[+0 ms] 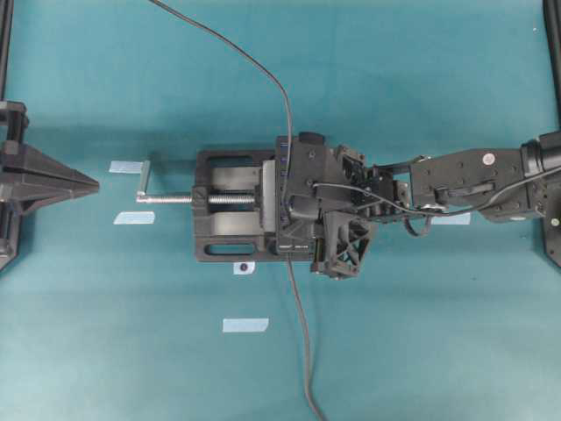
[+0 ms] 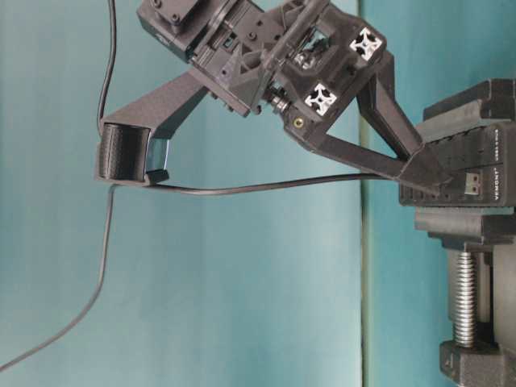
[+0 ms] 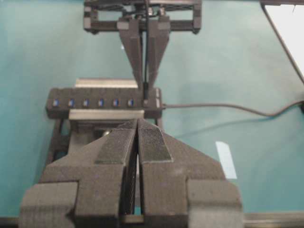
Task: Insert the USB into the front port of the fixed hub.
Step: 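Push the USB plug into the front end port with the right gripper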
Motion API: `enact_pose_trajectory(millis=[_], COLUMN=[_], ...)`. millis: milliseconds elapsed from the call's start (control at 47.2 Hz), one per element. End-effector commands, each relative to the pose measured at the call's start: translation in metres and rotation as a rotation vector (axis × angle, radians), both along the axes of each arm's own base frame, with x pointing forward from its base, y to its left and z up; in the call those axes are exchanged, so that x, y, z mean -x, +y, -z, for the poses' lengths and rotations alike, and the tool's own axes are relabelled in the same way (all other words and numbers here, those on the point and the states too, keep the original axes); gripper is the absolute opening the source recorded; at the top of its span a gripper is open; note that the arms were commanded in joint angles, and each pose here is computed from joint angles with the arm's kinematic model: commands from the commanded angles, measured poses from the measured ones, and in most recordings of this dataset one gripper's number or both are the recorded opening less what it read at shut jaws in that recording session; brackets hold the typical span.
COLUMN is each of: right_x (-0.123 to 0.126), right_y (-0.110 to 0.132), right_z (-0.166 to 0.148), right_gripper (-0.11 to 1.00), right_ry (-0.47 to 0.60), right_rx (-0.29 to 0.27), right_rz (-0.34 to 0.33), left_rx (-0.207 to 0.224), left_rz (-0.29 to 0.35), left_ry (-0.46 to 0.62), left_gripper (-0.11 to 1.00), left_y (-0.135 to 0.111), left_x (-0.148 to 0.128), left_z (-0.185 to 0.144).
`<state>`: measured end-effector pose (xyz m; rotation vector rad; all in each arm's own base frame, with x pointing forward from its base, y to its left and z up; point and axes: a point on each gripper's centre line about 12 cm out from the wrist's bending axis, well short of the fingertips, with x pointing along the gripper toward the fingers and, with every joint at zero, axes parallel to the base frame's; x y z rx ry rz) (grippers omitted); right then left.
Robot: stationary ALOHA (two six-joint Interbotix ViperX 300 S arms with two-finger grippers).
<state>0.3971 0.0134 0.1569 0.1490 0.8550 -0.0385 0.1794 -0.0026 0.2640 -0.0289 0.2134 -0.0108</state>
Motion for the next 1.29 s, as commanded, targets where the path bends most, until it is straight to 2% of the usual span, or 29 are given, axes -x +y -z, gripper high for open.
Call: enact_pose_trajectory(millis=[0,699,1016,1270], right_x=[-0.001,-0.005,-0.001,-0.002], right_y=[0.002,0.005,0.014,0.015], right_z=[-0.006,-0.004,0.012,0.014], right_gripper=[0.04,0.04,0.04,0.04], right_ry=[-0.013,-0.009,0.063,0.068], right_rx=[-0.009,-0.009,-0.005,-0.007], right_rz=[0.004,-0.002,-0.027,-0.026], left_rx=[0.0,0.0,0.0,0.0], left_rz=[0.001,0.0,0.001,0.0], left_ry=[-0.012,-0.011,-0.012,-0.011], left_gripper=[0.0,0.0,0.0,0.0], left_y=[0.0,0.0,0.0,0.0], left_x=[-0.002,-0.002,-0.001,-0.002], left_z=[-0.005,-0.005,-0.005,-0.005])
